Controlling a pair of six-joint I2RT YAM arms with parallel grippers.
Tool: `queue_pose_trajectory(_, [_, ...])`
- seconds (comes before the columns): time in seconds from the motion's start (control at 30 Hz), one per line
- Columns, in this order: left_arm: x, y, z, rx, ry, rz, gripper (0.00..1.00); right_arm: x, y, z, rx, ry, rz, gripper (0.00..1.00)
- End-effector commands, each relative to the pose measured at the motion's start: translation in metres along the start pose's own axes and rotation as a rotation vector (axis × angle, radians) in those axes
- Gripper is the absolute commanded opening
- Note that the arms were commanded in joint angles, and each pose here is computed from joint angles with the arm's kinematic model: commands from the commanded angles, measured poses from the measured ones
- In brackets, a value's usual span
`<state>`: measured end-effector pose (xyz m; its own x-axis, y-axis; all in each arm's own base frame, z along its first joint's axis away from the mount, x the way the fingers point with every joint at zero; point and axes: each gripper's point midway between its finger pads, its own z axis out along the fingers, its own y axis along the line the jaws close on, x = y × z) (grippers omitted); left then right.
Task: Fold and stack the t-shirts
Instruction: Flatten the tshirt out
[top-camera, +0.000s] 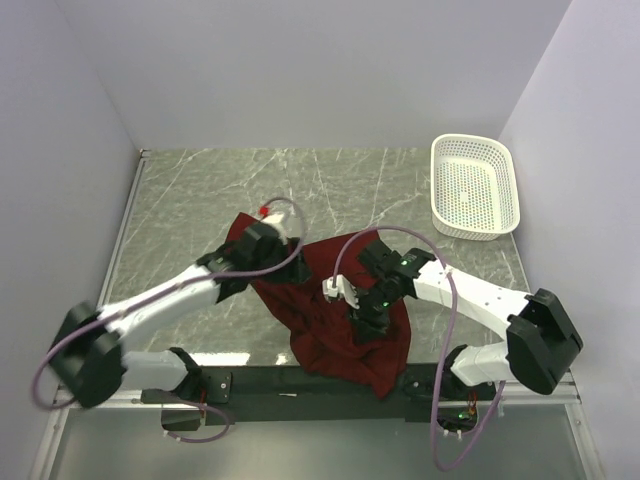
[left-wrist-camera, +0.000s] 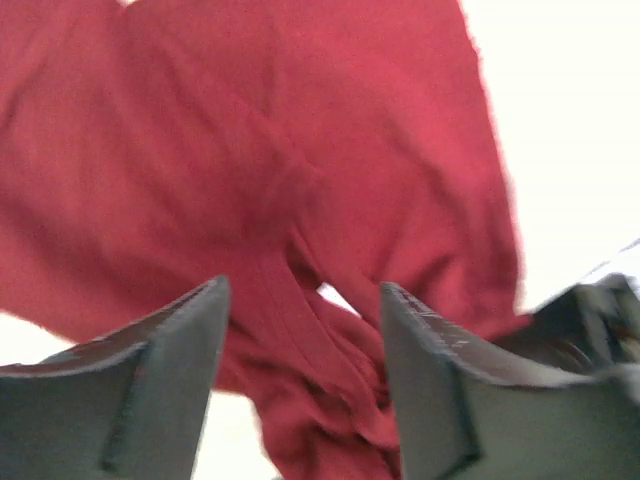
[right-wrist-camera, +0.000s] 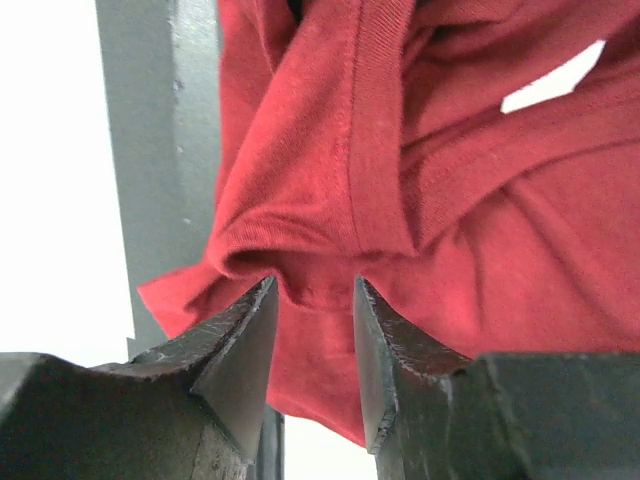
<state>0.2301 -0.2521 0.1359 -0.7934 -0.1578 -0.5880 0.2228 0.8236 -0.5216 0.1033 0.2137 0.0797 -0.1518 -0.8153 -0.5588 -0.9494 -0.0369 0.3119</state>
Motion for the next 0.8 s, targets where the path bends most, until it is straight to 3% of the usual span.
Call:
queue_pose_trajectory(0.0, [-0.009, -0.013, 0.027, 0.067, 0.089, 0.308, 0.64, -0.018, 0.002, -0.005, -0.04, -0.068, 0.012, 0.43])
queue_pose_trajectory(0.33, [-0.01, -0.019, 0.055, 0.244, 0.108, 0.876, 0.6, -0.027, -0.012, -0.036, 0.018, -0.211, 0.056, 0.44])
queue_pose_trajectory(0.53, [-0.004, -0.027, 0.084, 0.269, 0.193, 0.928, 0.56, -0.028, -0.017, -0.047, 0.04, -0.25, 0.071, 0.45])
queue_pose_trajectory(0.77, [0.022, -0.005, 0.113, 0.143, 0.285, 0.927, 0.49, -0.029, -0.018, -0.051, 0.051, -0.267, 0.075, 0.45])
